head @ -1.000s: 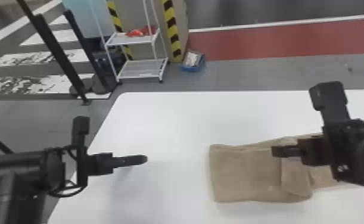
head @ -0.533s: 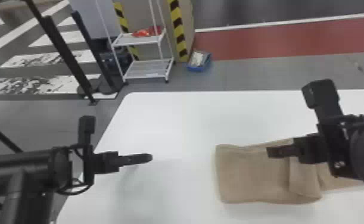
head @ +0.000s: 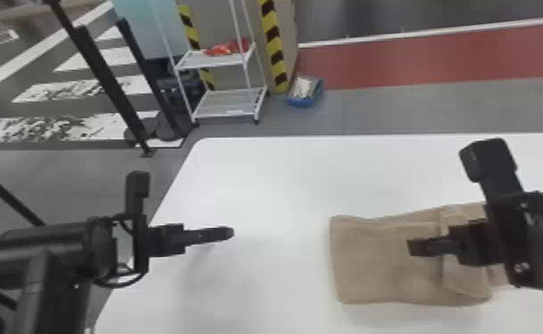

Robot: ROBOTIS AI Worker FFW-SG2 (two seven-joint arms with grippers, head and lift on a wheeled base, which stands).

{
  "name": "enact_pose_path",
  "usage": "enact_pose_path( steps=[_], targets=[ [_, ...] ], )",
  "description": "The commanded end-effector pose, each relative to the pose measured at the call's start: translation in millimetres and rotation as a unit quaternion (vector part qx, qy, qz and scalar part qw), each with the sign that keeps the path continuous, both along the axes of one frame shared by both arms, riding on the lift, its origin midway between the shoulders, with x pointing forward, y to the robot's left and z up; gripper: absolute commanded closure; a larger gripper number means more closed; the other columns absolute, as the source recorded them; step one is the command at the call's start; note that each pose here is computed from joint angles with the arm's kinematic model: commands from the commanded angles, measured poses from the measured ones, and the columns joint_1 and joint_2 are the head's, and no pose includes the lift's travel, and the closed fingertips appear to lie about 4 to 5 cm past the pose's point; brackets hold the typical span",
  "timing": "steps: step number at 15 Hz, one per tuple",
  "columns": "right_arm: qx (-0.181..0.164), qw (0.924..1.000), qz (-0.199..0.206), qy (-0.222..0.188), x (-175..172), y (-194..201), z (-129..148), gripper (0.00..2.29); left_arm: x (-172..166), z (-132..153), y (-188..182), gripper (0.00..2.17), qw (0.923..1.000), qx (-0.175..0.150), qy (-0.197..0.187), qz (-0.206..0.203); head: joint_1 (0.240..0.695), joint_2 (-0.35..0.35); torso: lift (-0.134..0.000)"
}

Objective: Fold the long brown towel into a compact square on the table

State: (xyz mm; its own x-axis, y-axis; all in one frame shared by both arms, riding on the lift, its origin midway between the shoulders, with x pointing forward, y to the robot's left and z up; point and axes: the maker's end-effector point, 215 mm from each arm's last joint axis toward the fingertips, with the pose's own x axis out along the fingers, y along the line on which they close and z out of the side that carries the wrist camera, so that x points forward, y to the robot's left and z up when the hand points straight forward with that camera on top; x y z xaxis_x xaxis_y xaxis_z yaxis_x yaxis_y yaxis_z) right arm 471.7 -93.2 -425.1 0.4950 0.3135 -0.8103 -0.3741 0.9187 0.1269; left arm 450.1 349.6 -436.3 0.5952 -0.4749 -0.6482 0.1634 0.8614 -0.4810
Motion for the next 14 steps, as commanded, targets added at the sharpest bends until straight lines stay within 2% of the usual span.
enact_pose_path(
  steps=[1, 9, 14],
  targets=[
    [0.002, 1.0000, 0.001, 0.008, -3.8, 0.0, -1.8, 0.21, -0.3, -1.8, -1.1, 0.06, 1.0000, 0.000, 0.002, -0.001, 0.695, 0.302, -0.124],
    [0.010, 0.9999, 0.009, 0.009, -8.4, -3.4, 2.0, 0.22, 1.2, -2.7, 1.9, 0.06, 1.0000, 0.000, 0.001, -0.002, 0.695, 0.307, -0.124],
    [0.033, 0.9994, 0.009, 0.011, -15.5, -7.9, 6.1, 0.22, 1.8, -1.9, -0.1, 0.06, 1.0000, -0.002, 0.001, -0.005, 0.695, 0.301, -0.124]
  ],
)
